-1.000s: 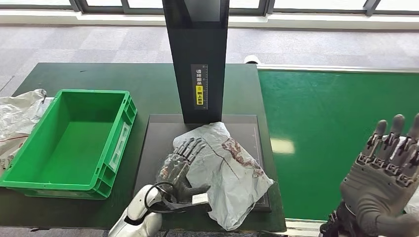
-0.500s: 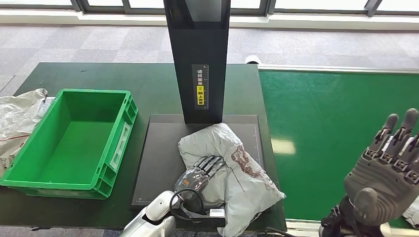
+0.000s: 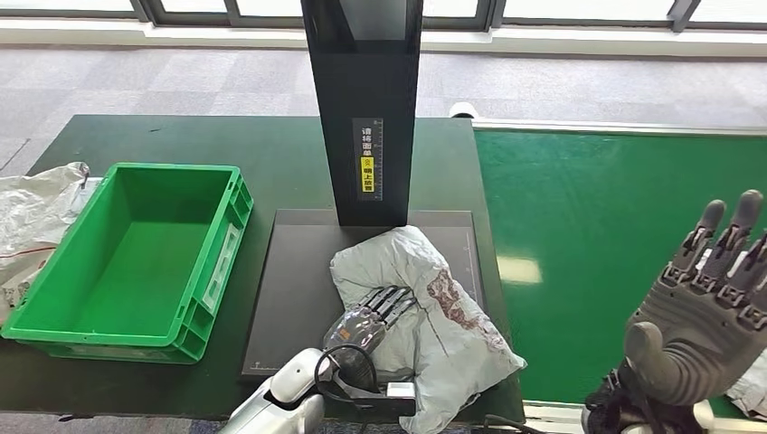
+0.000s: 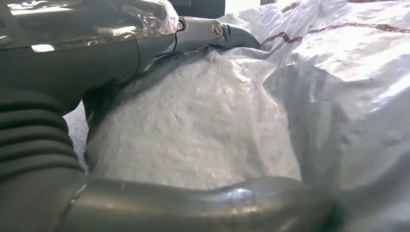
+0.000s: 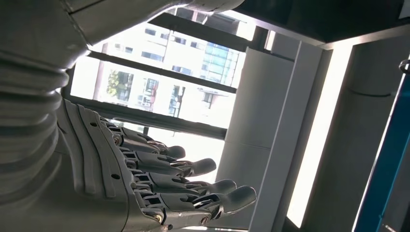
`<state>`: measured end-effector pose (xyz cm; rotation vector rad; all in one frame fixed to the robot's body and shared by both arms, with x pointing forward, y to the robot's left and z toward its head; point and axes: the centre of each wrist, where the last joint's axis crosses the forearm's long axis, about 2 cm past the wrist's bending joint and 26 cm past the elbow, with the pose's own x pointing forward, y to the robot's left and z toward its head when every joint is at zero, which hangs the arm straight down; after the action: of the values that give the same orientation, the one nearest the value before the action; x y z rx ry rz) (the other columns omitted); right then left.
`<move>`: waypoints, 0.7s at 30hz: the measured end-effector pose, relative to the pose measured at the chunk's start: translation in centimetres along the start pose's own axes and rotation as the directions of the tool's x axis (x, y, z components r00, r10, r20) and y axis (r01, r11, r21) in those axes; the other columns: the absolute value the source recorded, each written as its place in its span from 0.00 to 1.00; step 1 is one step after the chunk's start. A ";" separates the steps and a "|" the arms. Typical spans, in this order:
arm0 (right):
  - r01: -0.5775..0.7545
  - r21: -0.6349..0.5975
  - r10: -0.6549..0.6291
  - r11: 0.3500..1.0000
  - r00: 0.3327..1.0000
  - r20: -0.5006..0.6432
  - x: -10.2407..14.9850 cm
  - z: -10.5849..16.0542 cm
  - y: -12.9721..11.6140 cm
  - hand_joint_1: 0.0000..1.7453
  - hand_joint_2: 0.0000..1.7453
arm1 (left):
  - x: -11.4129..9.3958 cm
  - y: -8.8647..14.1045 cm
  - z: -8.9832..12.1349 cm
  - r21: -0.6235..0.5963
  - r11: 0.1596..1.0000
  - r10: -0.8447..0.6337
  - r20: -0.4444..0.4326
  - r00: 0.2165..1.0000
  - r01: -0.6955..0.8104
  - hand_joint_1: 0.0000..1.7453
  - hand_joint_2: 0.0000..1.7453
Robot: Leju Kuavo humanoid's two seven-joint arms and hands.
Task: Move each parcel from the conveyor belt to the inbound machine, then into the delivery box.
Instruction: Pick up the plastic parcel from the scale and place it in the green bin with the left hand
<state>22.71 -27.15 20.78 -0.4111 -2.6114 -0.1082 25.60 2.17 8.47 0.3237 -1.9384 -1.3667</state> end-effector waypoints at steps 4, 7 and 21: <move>0.010 0.006 -0.010 1.000 1.000 0.010 -0.4 -0.5 0.2 0.00 1.00 | 0.0 0.0 0.0 0.055 0.998 -0.030 -0.006 1.000 0.030 1.00 1.00; 0.009 0.009 -0.009 1.000 1.000 0.013 -0.6 -0.7 0.3 0.00 1.00 | 0.1 0.4 0.1 0.144 0.989 -0.031 -0.006 0.999 0.032 1.00 1.00; 0.014 0.002 -0.014 1.000 1.000 -0.002 -0.7 -0.4 0.7 0.00 1.00 | 0.0 1.8 0.7 0.298 0.954 0.002 0.026 1.000 -0.009 1.00 1.00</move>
<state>23.72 -26.71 20.77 -0.3916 -2.6121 -0.1105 25.53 3.38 9.91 0.4461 -2.1675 -1.0759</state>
